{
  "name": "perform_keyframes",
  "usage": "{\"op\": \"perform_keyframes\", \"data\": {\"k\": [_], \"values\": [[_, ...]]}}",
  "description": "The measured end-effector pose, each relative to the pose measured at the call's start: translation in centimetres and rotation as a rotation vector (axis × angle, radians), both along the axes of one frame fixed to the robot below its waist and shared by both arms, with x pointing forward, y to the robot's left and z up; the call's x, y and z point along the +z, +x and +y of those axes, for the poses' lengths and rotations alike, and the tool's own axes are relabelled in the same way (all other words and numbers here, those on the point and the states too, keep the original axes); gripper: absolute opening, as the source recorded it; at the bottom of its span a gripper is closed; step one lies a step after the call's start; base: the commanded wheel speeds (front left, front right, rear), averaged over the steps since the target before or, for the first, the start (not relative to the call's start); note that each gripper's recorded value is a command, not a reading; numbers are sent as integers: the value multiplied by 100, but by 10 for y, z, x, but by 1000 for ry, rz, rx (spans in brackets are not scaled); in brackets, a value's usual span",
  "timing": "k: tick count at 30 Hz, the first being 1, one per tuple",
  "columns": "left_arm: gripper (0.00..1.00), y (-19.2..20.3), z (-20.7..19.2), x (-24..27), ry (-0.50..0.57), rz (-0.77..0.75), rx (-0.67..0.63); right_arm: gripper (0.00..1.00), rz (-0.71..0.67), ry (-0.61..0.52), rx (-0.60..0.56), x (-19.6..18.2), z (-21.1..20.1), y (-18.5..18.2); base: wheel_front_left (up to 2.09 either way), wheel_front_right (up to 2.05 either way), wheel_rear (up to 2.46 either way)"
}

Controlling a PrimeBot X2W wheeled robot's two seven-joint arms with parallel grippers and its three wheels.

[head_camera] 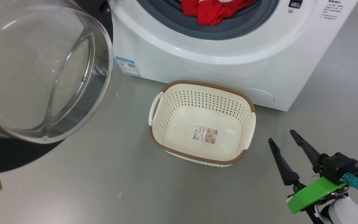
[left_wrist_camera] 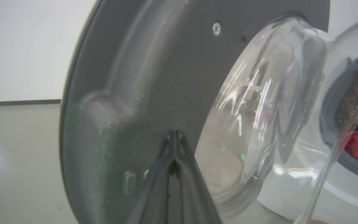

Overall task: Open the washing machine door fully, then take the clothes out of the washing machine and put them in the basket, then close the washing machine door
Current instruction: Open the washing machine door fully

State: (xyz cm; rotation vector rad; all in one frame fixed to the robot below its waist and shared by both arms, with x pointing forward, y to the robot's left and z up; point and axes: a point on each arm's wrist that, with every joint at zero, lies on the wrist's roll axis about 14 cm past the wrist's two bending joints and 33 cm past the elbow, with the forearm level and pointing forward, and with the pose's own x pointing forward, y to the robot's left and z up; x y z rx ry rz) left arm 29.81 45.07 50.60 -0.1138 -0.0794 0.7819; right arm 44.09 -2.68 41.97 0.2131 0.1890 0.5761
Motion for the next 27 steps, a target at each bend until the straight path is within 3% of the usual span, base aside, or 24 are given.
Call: {"op": "perform_keyframes", "data": {"k": [27], "values": [[0,14,32,-3,1,56,57,100,-5,-8,-19,-3,-9,11,0,0,0]]}}
